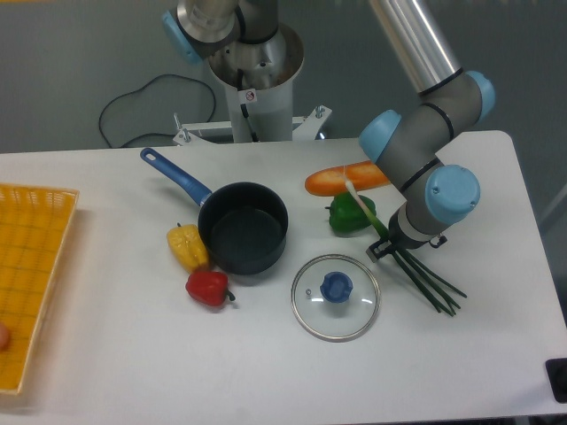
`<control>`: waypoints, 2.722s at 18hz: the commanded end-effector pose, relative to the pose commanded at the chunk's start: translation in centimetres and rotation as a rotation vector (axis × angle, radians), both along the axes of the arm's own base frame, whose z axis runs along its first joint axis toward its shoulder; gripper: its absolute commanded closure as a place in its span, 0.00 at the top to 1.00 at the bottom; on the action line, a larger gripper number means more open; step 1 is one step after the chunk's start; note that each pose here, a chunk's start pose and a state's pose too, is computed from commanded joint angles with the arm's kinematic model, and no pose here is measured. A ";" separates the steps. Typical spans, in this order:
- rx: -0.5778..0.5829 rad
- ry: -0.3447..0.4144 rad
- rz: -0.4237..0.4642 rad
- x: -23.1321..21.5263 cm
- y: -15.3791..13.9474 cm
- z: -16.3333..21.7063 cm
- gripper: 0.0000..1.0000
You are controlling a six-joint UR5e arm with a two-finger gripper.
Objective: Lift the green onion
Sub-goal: 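Close the gripper around the green onion stalks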
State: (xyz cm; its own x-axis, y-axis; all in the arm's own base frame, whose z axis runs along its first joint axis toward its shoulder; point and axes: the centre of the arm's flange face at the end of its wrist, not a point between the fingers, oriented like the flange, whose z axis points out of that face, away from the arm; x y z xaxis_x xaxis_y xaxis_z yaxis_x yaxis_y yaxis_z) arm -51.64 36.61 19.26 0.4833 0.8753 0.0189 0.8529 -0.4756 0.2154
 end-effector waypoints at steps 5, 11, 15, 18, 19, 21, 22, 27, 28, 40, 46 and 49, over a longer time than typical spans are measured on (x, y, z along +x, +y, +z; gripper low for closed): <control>-0.019 -0.002 -0.005 1.3 -0.7 0.6 0.71; -0.053 -0.024 -0.044 2.4 -0.2 0.7 0.72; -0.061 -0.045 -0.049 2.8 -0.2 0.5 0.71; -0.063 -0.049 -0.056 3.2 0.0 0.3 0.71; -0.062 -0.048 -0.056 3.2 0.0 0.3 0.70; -0.064 -0.052 -0.055 3.4 -0.1 0.2 0.70; -0.063 -0.055 -0.062 3.5 -0.1 0.2 0.69; -0.060 -0.057 -0.076 4.0 -0.4 0.5 0.67; -0.059 -0.055 -0.074 3.9 -0.5 0.5 0.66; -0.051 -0.036 -0.052 2.3 -1.0 1.0 0.37; -0.050 -0.033 -0.040 1.6 -1.4 1.2 0.00; -0.046 -0.031 -0.039 1.4 -1.3 1.3 0.00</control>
